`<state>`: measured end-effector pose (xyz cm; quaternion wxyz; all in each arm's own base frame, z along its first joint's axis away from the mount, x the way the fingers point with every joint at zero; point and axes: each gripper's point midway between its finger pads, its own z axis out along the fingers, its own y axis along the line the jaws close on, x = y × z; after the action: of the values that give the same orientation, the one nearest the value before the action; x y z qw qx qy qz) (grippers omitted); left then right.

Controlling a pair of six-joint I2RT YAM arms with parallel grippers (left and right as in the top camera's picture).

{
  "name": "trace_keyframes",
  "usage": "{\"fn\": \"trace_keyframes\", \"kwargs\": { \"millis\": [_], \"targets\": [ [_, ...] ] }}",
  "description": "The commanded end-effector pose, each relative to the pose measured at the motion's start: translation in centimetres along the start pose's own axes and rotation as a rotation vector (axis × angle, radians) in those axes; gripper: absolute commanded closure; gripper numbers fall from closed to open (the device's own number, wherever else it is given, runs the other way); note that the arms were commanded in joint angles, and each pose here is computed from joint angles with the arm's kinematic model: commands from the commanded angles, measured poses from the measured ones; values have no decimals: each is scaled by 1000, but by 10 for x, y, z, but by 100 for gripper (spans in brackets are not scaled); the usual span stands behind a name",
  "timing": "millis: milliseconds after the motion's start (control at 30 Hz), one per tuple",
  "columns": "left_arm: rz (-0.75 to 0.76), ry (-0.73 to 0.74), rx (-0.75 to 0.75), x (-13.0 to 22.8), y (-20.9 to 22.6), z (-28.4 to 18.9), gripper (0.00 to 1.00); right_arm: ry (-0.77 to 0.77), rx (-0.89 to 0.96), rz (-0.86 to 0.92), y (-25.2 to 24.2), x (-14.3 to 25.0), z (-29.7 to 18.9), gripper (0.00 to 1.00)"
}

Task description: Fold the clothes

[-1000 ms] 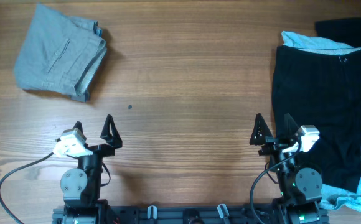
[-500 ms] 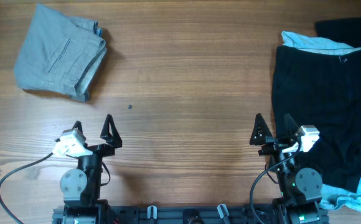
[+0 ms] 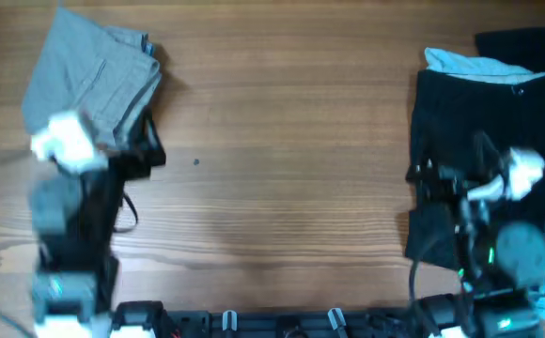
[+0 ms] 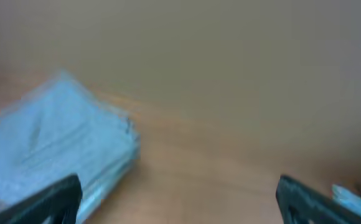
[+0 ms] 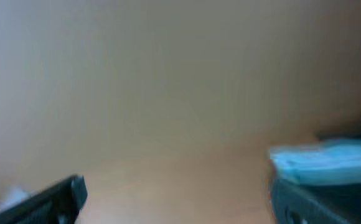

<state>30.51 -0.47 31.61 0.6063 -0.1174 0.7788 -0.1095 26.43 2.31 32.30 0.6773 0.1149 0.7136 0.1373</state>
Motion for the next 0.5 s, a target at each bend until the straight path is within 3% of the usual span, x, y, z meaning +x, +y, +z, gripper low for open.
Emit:
{"fn": "trace_keyframes", "kwargs": {
  "millis": [0,133,267,367,467],
  "targets": [
    [20,250,67,-8,-27,47,0,228,100,-108,8,-22,28,0],
    [-23,527,43,14,-30,78,0,535,150,-222,21,-33,54,0],
    [-58,618,59,30,-33,82,0,716,52,-299,33,2,105,0],
    [-74,648,96,35,-39,78,0,776,289,-106,-23,39,153,1],
    [-69,661,88,37,-38,76,0,852,487,97,-99,99,199,16]
  ]
}}
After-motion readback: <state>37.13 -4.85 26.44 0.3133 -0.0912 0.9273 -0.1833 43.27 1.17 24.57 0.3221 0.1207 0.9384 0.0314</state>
